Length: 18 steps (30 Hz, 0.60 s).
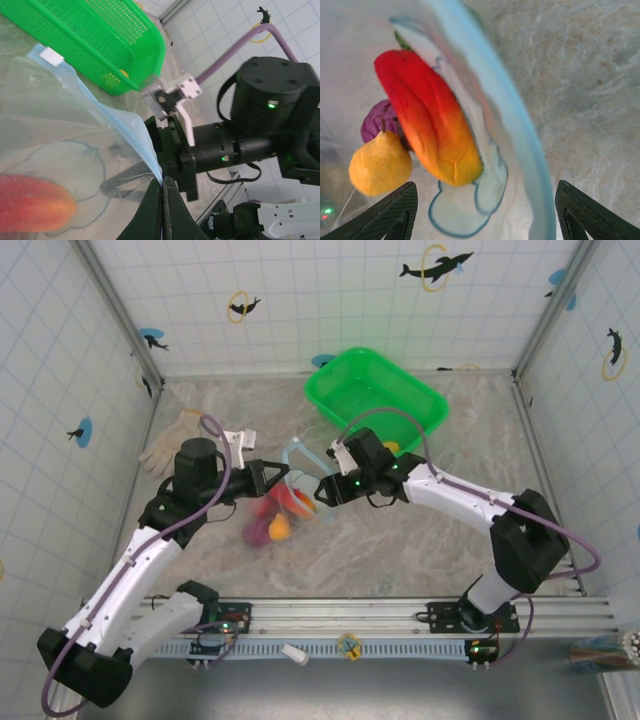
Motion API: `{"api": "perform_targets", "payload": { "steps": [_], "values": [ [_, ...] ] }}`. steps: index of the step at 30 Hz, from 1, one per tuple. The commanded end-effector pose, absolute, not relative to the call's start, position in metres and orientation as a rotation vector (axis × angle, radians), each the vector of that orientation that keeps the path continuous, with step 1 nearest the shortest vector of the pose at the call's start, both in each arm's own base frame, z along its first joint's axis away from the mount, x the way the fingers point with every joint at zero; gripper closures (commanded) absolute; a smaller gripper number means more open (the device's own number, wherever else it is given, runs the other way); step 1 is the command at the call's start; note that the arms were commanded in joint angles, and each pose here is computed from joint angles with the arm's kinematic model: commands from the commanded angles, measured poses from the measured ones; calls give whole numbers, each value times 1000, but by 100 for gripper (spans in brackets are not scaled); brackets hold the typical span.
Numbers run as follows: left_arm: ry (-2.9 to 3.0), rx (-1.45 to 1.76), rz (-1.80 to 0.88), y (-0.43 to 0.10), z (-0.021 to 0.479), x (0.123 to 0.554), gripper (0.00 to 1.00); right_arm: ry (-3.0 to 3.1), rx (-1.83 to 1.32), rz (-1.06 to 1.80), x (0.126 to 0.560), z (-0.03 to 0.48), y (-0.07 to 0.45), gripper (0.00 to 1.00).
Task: Place the food in the zip-top bag and seal the zipper
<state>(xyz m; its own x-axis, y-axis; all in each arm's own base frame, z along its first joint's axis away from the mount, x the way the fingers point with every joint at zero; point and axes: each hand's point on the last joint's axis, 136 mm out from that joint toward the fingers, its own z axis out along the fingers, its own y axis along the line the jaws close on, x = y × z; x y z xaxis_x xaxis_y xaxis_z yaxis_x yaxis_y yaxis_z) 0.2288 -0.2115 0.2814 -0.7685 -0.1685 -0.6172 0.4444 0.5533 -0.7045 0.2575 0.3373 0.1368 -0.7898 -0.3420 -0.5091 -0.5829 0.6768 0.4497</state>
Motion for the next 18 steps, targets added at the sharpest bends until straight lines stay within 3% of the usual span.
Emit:
{"api": "perform_targets", "payload": {
  "steps": [1,5,13,18],
  "values": [
    [2083,270,-1257,-215,294,221,100,2433,-708,869,283,158,347,27],
    [2060,290,-1276,-216,298,216,100,2399,-722,1029,285,168,364,43],
    [2051,295,-1296,-217,298,214,100,2338,-804,1069,289,192,381,99],
    [2044,322,-1345,-224,299,211,99,2296,-801,976,304,220,380,100]
  ]
}}
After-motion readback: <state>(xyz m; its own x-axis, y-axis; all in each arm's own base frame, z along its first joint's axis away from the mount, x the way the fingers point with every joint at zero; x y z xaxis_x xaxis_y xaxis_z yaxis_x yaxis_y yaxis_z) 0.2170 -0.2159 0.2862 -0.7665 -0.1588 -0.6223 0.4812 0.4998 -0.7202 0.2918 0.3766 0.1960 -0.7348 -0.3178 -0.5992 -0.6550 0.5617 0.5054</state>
